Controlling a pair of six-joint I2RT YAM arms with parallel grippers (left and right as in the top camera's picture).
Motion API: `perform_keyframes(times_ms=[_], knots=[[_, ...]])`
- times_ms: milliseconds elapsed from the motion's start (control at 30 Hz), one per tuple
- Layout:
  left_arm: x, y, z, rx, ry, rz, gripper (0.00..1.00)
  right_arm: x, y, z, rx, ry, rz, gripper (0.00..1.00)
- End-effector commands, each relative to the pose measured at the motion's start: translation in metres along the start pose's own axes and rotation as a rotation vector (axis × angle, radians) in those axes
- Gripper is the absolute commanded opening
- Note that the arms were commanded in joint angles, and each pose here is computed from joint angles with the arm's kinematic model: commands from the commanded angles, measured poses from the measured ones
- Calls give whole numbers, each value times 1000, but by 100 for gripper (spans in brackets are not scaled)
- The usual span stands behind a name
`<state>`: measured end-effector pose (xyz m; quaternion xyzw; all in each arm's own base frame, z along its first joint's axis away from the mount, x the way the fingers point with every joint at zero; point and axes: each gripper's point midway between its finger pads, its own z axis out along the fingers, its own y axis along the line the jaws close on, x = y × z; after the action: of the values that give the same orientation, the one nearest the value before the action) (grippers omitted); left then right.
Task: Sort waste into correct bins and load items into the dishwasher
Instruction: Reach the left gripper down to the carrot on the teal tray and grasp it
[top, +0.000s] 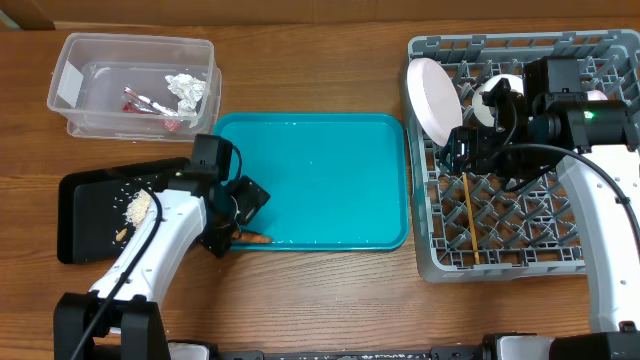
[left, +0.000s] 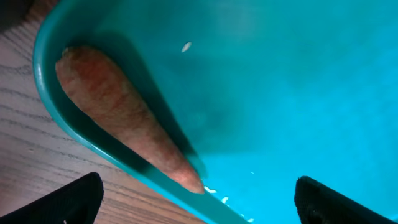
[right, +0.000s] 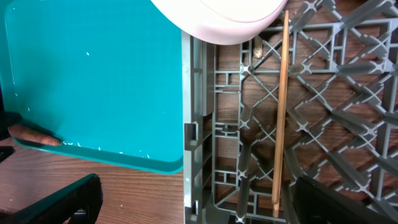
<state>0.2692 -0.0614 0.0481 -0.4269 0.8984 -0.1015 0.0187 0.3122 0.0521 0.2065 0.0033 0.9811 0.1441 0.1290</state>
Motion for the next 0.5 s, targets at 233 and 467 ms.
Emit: perform_keyframes(times_ms=[233, 467], knots=[[-7, 10, 21, -7, -60, -32, 100, -3, 2, -9, -1, -29, -1, 100], [-10, 5, 24, 9, -69, -30, 100, -2, 2, -9, -1, -25, 0, 100]])
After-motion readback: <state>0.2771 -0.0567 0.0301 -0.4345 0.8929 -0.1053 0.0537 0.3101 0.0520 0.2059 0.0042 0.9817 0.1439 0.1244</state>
